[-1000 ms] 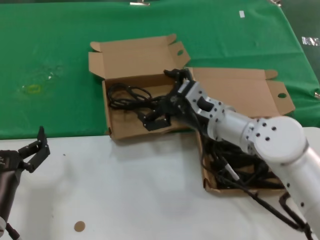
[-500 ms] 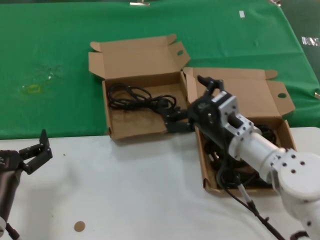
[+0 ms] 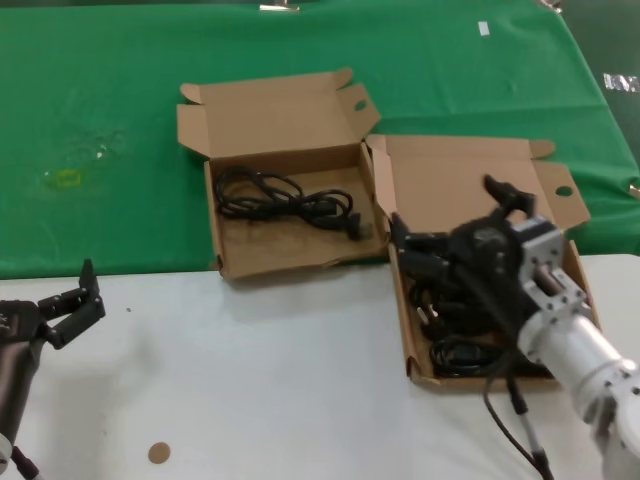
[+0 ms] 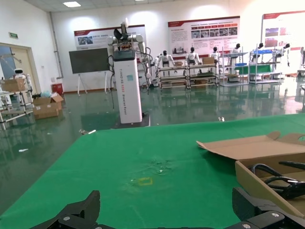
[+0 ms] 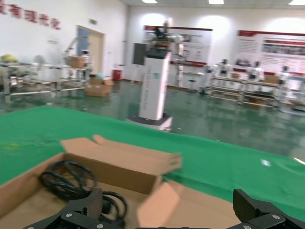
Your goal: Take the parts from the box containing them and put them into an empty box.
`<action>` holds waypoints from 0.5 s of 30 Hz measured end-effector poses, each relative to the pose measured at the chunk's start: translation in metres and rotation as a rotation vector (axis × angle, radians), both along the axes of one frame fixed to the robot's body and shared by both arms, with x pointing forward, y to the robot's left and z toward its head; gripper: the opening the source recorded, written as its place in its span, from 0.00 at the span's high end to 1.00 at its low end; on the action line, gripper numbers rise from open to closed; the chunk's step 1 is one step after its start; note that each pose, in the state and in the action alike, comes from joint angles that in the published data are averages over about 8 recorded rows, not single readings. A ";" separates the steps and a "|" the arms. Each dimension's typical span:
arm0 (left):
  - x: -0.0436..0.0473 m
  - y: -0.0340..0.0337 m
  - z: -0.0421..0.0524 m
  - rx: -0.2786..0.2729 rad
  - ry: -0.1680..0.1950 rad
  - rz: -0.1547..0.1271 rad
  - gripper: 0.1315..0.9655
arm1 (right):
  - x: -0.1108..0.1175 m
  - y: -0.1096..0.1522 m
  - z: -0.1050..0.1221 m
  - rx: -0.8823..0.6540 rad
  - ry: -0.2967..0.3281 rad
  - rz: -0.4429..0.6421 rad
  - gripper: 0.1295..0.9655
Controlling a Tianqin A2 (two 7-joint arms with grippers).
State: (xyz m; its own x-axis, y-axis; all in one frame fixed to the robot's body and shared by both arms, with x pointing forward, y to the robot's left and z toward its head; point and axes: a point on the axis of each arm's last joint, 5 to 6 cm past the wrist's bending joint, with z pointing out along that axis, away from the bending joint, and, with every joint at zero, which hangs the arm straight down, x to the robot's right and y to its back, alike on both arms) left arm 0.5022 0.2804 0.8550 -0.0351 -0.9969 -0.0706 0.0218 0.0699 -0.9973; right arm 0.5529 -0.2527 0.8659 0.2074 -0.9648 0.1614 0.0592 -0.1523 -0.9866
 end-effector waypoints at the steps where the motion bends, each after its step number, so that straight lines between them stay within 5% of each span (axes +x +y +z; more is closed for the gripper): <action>1: 0.0000 0.0000 0.0000 0.000 0.000 0.000 0.00 | -0.004 -0.003 -0.001 0.009 0.001 -0.016 0.00; 15: 0.0000 0.0000 0.0000 0.000 0.000 0.000 0.00 | -0.035 -0.021 -0.009 0.072 0.013 -0.137 0.00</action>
